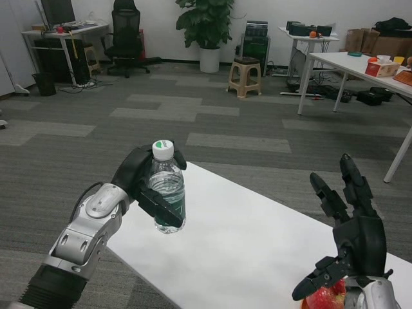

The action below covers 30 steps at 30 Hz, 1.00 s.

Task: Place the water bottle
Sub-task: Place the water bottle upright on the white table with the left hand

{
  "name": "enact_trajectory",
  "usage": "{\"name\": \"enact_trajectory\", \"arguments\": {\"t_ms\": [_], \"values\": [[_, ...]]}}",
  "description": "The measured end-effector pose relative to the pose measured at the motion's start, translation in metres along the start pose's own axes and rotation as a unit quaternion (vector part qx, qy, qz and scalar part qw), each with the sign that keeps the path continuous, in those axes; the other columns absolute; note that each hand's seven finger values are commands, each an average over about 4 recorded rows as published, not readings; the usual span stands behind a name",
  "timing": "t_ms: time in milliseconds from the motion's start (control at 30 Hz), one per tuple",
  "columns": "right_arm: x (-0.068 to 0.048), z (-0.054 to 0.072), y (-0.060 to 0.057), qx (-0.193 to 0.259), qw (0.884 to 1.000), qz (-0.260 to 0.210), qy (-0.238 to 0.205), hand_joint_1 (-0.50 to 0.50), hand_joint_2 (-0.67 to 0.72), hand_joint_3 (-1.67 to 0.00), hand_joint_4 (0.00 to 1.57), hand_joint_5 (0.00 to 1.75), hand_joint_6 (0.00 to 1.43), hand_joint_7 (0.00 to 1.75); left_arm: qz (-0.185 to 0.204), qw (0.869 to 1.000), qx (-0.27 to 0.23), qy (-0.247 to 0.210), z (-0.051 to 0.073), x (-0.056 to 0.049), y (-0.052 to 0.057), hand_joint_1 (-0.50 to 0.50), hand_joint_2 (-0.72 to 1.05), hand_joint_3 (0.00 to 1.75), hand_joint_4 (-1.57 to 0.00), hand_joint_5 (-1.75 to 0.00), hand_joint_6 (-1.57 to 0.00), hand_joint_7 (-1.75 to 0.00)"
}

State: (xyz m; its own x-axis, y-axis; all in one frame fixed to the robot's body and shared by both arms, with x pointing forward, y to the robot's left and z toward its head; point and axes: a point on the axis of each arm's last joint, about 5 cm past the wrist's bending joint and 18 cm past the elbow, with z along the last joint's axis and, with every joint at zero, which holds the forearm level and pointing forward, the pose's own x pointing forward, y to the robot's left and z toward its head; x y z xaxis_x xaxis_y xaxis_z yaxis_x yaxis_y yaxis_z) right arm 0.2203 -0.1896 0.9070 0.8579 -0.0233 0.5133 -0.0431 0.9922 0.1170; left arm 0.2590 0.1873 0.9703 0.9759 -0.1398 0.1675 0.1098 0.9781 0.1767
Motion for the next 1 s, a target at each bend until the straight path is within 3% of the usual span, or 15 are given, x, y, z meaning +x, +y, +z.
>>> {"name": "enact_trajectory", "arguments": {"t_ms": [367, 500, 867, 1000], "values": [[0.000, 0.000, 0.000, 0.000, 1.000, 0.000, 0.000, -0.08, 0.66, 0.00, 0.49, 0.00, 0.00, 0.00, 0.008, 1.000, 0.004, -0.011, -0.004, 0.000, 0.000, 0.50, 0.10, 0.09, -1.46, -1.75, -0.84, -1.61], [0.000, 0.000, 0.000, 0.000, 1.000, -0.001, -0.001, -0.08, 0.66, 0.00, 0.49, 0.00, 0.00, 0.00, 0.043, 0.999, -0.004, -0.031, -0.017, 0.001, -0.001, 0.50, 0.10, 0.09, -1.46, -1.75, -0.84, -1.61], [0.000, 0.000, -0.001, -0.001, 1.000, -0.002, 0.000, -0.08, 0.68, 0.00, 0.49, 0.00, 0.00, 0.00, 0.094, 0.996, -0.007, -0.011, -0.048, -0.003, -0.003, 0.50, 0.14, 0.09, -1.46, -1.75, -0.81, -1.61], [0.000, 0.000, -0.001, -0.002, 1.000, -0.003, 0.001, -0.08, 0.68, 0.00, 0.49, 0.00, 0.00, 0.00, 0.108, 0.994, -0.006, -0.003, -0.059, -0.003, -0.005, 0.50, 0.07, 0.09, -1.46, -1.75, -0.81, -1.61]]}}
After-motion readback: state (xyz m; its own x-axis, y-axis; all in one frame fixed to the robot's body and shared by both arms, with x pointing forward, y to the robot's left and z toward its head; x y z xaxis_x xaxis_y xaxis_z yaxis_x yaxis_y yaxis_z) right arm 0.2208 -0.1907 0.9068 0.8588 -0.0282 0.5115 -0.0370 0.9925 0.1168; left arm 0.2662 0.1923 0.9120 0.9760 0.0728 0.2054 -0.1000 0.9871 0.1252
